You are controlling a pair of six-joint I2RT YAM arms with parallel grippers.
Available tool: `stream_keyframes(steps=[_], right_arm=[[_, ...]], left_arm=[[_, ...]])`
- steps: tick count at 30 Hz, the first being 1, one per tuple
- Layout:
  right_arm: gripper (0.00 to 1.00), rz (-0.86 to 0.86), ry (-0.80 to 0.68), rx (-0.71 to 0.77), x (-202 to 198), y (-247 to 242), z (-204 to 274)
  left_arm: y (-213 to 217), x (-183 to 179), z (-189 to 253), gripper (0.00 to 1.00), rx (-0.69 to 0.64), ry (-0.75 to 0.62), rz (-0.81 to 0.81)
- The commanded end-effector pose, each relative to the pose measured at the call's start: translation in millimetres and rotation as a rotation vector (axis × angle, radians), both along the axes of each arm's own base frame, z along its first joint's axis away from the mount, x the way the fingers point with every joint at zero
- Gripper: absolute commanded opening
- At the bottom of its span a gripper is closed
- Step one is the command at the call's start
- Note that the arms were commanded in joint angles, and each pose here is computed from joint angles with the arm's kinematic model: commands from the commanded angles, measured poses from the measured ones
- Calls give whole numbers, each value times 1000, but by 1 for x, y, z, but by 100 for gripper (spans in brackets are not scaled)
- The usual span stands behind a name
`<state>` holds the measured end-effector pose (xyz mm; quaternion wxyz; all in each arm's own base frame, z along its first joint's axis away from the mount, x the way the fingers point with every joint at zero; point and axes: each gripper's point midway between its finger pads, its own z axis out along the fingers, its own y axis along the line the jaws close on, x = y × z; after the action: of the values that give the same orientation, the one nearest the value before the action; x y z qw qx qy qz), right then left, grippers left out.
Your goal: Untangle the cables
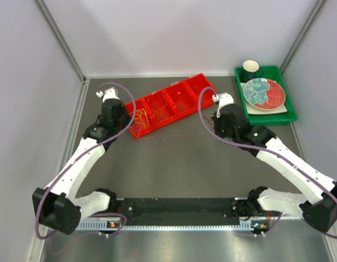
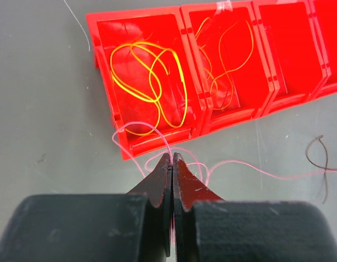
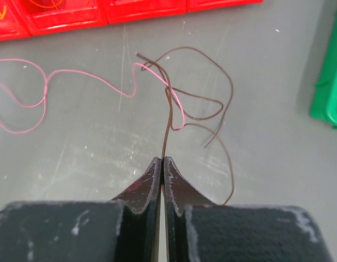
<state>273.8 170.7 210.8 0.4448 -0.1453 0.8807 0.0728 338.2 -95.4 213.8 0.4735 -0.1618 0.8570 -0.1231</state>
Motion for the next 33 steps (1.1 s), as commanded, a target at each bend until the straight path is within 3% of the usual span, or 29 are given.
stream_keyframes(steps=[1, 3, 7, 12, 14, 16, 18, 20, 23, 29, 33], right_arm=[[0, 2, -31, 27, -15, -12, 39], [0, 5, -15, 20, -22, -17, 42], [0, 42, 2, 61, -33, -13, 46], [0, 54, 30, 133, -33, 1, 32], [0, 49, 40, 154, -30, 6, 25], [0, 45, 57, 188, -25, 14, 22], [0, 38, 72, 212, -23, 19, 20], [0, 26, 80, 225, -19, 21, 20], [0, -1, 93, 245, -14, 17, 21], [0, 2, 145, 327, -14, 11, 17], [0, 54, 169, 341, -21, 17, 16]], left_arm=[[-1, 1, -14, 0, -7, 14, -19], [-8, 4, -24, 0, -20, 24, -49], [-78, -3, -27, 0, -170, 19, -354], [-151, -22, -50, 0, -205, 90, -594], [-181, -33, -64, 25, -216, 131, -680], [-203, -47, -71, 60, -220, 157, -749], [-215, -46, -77, 76, -233, 160, -764], [-228, -49, -82, 84, -248, 169, -778], [-239, -43, -88, 86, -250, 146, -763], [-254, -19, -89, 75, -289, 61, -660], [-268, -7, -64, 74, -279, -41, -732]])
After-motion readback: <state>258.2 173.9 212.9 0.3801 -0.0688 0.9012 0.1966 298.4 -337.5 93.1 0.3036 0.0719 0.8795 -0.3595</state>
